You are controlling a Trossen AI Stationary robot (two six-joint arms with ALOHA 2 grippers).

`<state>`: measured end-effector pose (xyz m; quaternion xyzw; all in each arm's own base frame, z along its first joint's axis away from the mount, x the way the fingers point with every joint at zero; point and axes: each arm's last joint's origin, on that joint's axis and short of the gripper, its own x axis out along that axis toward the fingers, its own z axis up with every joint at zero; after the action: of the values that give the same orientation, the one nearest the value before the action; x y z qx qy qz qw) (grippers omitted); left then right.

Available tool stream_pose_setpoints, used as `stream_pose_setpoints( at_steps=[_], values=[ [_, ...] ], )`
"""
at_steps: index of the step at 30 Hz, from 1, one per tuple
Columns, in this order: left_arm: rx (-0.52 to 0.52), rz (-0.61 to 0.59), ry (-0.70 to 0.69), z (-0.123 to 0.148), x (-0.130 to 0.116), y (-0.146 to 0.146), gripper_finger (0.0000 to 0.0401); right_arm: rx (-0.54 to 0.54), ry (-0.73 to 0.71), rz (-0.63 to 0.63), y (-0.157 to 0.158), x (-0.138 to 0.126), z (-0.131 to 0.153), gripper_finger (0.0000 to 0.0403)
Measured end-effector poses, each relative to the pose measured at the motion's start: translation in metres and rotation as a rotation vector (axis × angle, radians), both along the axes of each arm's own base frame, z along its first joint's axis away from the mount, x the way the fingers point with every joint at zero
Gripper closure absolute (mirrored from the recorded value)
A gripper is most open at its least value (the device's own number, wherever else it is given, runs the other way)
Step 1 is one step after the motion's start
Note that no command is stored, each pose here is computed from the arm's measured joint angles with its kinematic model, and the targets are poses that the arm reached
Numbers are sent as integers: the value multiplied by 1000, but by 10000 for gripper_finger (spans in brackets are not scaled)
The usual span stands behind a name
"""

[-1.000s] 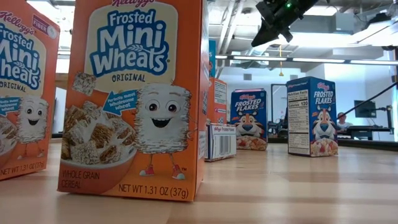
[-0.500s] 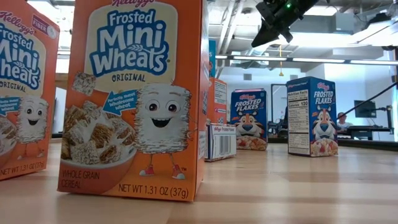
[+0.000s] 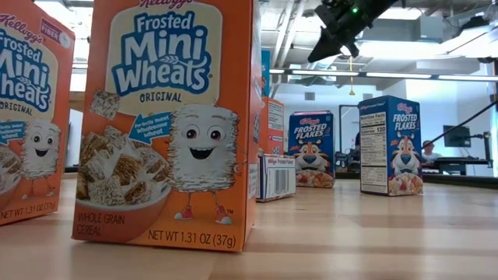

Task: Stack cereal on shelf
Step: Adjust the cereal boxes on the shelf

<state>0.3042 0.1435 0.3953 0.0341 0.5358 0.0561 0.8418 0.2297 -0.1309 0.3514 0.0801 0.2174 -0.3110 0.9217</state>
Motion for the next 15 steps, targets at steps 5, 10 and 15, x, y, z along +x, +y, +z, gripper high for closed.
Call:
stream_pose_setpoints(
  at_steps=[5,10,15],
  values=[
    [18,18,-39,10,-1,-1,399,20,35,39,2,18,-13,386],
    [-11,31,-69,19,-3,-5,400,4,46,89,4,39,-25,386],
    [2,21,-109,48,-16,-19,401,-42,48,146,7,61,-37,386]
  ],
)
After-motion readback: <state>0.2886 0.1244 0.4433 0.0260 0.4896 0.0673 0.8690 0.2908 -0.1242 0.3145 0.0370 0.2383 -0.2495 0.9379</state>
